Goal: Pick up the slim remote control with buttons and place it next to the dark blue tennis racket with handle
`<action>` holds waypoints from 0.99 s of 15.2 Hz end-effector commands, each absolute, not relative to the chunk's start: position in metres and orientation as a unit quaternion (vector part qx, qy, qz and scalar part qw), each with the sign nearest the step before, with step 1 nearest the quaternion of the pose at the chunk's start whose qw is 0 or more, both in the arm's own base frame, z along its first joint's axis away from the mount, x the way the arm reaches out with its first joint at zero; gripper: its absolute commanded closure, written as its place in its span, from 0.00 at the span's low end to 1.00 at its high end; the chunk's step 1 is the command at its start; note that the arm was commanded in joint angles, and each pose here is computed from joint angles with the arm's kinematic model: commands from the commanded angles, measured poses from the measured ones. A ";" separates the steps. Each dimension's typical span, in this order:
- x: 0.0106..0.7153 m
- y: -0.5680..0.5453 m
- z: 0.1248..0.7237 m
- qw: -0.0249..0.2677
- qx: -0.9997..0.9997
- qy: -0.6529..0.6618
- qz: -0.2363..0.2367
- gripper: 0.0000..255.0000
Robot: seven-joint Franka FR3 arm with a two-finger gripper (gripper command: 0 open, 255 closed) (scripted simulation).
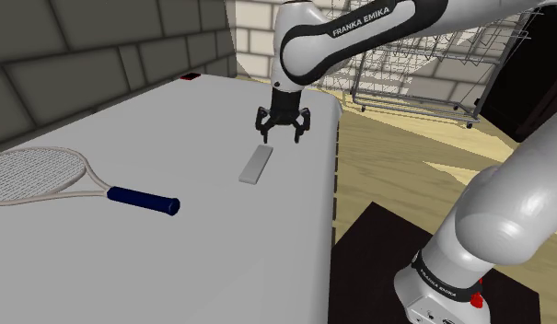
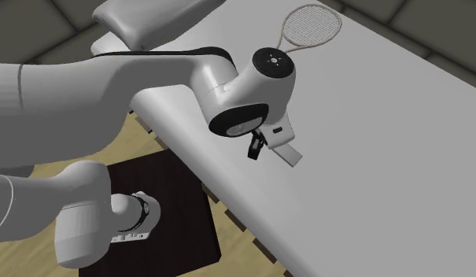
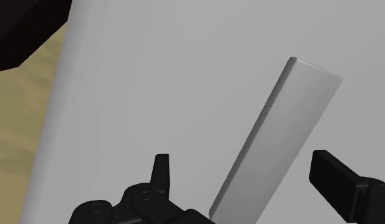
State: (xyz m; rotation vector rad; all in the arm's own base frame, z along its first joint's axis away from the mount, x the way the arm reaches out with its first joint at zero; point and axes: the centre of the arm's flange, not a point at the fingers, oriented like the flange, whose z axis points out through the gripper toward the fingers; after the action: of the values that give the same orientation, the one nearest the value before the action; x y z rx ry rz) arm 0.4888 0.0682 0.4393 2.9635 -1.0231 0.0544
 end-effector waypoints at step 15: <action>0.570 0.083 0.331 -0.010 0.906 -0.423 0.000 0.00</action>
State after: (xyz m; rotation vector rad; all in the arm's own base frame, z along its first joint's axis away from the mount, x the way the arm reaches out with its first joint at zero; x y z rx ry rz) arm 0.5695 0.0834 0.3345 2.8645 -1.3381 -0.0012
